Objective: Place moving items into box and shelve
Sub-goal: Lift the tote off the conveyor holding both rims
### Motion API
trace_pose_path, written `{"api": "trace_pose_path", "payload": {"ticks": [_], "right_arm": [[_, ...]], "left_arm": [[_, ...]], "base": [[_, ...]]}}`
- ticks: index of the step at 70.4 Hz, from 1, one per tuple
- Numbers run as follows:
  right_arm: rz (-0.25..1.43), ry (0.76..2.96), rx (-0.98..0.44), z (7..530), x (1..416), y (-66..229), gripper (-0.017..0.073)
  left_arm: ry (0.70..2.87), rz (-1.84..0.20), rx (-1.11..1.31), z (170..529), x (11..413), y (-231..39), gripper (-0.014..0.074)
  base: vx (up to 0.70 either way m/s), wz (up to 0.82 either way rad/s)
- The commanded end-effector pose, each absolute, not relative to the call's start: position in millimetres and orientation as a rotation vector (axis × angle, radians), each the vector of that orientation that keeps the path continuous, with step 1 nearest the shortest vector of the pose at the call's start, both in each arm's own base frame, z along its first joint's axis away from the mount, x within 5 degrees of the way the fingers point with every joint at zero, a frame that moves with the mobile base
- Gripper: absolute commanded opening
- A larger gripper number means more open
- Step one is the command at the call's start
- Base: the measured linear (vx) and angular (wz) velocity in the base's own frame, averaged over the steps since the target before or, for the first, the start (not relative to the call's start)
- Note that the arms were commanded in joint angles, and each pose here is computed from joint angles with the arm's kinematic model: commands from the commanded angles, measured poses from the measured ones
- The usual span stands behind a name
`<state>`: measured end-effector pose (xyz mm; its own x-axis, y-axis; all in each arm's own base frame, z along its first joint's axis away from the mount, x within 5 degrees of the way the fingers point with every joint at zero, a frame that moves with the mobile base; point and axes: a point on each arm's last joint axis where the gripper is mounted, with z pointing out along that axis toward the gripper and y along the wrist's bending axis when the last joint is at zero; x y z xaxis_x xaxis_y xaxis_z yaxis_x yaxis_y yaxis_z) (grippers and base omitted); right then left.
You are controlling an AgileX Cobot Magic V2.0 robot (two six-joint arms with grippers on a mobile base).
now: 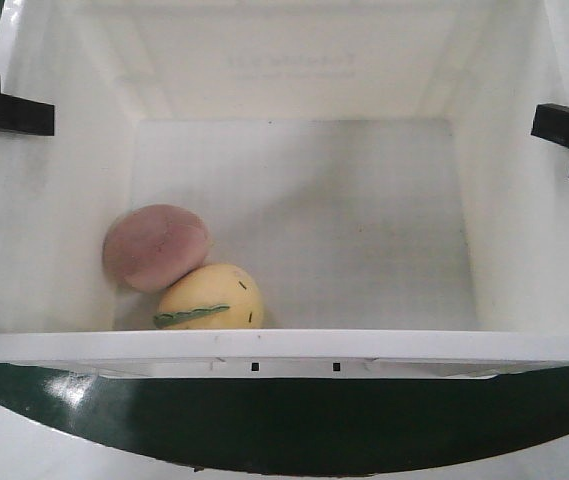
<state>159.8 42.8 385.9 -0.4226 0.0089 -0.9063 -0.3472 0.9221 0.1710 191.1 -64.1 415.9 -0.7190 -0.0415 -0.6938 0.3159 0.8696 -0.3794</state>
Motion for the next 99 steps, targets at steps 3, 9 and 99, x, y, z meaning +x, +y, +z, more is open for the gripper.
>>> {"api": "trace_pose_path", "payload": {"ticks": [3, 9, 99], "right_arm": [[0.416, 1.805, -0.192, 412.8, 156.8, 41.4, -0.0004], [0.421, 1.823, -0.198, 410.8, 158.0, 42.2, -0.0004], [0.437, 1.873, -0.206, 404.2, 165.2, 44.2, -0.0004]], "left_arm": [[2.069, -0.755, 0.159, 449.9, 184.2, -70.2, -0.0006], [2.068, -0.758, 0.158, 450.0, 184.1, -70.3, -0.0006], [2.093, -0.790, 0.168, 448.4, 181.8, -72.3, -0.0006]], "base": [[0.00, 0.00], [0.00, 0.00], [0.00, 0.00]]}}
